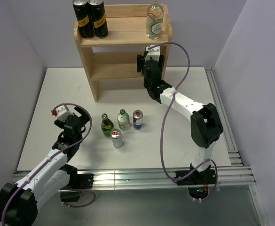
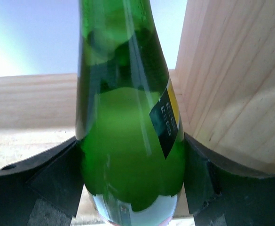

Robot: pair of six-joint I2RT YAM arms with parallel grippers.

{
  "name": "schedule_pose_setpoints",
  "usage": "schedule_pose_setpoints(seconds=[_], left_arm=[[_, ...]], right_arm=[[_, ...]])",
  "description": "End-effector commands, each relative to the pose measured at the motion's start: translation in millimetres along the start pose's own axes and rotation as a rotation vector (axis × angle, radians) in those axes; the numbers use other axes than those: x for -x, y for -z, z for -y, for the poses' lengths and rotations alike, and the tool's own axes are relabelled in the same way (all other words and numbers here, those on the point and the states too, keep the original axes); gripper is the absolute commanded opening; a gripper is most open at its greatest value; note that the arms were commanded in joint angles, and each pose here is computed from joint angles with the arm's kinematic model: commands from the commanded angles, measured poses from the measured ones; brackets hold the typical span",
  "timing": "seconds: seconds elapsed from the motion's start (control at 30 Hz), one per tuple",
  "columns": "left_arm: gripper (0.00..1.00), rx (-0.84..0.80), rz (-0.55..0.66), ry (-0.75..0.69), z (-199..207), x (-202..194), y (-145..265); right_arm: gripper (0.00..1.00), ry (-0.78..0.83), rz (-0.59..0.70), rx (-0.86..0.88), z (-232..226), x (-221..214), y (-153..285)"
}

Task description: Place and organize the beverage onto the shelf

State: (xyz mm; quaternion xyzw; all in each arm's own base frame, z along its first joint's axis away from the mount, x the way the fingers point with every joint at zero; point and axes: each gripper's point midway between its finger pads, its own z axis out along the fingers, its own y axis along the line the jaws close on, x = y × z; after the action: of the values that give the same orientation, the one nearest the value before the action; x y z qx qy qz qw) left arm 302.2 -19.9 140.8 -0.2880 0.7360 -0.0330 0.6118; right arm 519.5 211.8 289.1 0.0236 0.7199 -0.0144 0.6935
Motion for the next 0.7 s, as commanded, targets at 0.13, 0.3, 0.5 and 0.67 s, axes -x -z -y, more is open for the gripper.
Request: schedule_pose_setpoints(seconds=[0.13,0.3,0.5,0.67], left_arm=[[0.95,-0.017,0.046,0.041,12.3,20.9,0.3],[0.95,-0.014,0.046,0.041,11.5,20.3,0.4],[0.95,-0.013,0.048,0.042,11.1,20.6,0.7],[0.95,-0.014,0.047,0.043,11.2,20.6,1.1]], right_arm=[[0.0,-0.116,0.256,-0.089,16.0,66.1,-13.4],[0.0,-0.102,0.28,-0.142,20.9,61.3,-22.2],[0.0,-0.092,0.255,-0.151,25.1,36.8,-20.5],[0.0,-0.09,0.229,-0.178,33.3,16.3,-15.4]])
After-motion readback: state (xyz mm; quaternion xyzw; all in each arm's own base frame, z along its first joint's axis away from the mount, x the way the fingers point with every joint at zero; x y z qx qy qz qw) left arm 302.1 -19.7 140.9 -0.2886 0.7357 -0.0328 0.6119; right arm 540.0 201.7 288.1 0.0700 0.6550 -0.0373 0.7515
